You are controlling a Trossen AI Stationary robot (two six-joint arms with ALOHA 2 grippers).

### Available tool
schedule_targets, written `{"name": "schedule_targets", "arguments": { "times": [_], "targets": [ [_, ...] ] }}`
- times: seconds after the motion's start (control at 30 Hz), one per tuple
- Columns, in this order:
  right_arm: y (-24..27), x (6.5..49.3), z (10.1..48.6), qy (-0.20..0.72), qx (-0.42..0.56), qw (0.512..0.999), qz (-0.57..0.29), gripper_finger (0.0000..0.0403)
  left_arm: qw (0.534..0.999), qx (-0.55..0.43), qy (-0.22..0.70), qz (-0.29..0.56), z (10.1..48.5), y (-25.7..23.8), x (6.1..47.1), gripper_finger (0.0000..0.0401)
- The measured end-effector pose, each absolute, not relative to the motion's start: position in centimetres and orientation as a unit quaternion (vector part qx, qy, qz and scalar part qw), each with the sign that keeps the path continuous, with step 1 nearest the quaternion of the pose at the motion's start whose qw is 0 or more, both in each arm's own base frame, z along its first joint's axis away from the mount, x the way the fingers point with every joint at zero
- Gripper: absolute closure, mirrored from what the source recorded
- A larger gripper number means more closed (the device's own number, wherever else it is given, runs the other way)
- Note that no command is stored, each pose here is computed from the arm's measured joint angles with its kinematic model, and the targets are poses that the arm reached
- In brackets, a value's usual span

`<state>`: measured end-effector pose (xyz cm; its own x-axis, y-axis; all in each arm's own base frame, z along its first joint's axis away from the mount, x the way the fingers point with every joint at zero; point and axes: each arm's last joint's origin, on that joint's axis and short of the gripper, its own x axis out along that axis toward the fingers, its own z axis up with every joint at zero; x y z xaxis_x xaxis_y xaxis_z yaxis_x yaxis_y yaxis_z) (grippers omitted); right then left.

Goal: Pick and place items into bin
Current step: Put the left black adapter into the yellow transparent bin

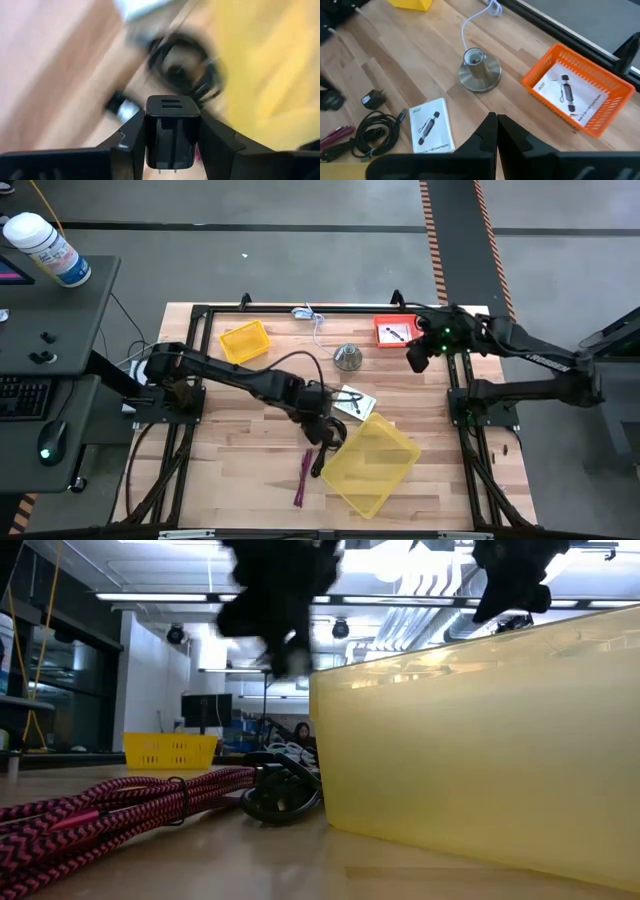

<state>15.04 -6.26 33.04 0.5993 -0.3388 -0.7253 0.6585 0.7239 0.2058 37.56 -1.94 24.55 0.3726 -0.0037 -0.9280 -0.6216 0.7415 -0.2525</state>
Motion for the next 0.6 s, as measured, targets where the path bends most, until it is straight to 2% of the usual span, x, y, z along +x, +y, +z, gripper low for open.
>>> {"name": "schedule_targets", "arguments": {
  "times": [0.13, 0.23, 0.37, 0.5, 0.6],
  "targets": [
    [-7.2, 14.8, 33.1, 0.340, 0.228, 0.863, -0.296, 0.0402, 0.850, -0.234, 0.458, 0.116, 28.1, -2.0, 39.4, 0.0292],
    [-8.0, 14.6, 33.2, 0.328, 0.230, 0.864, -0.304, 0.0402, 0.887, -0.202, 0.413, 0.046, 29.1, -2.3, 40.4, 0.0278],
    [-8.8, 14.4, 33.4, 0.310, 0.250, 0.868, -0.295, 0.0402, 0.910, -0.163, 0.381, -0.026, 29.4, -3.1, 41.2, 0.0267],
    [-9.4, 14.1, 33.4, 0.305, 0.255, 0.870, -0.291, 0.0402, 0.924, -0.111, 0.356, -0.079, 28.3, -4.5, 42.5, 0.0277],
    [-9.7, 14.1, 33.3, 0.307, 0.261, 0.873, -0.275, 0.0402, 0.927, -0.107, 0.337, -0.123, 28.1, -4.8, 43.2, 0.0285]
  ]
}}
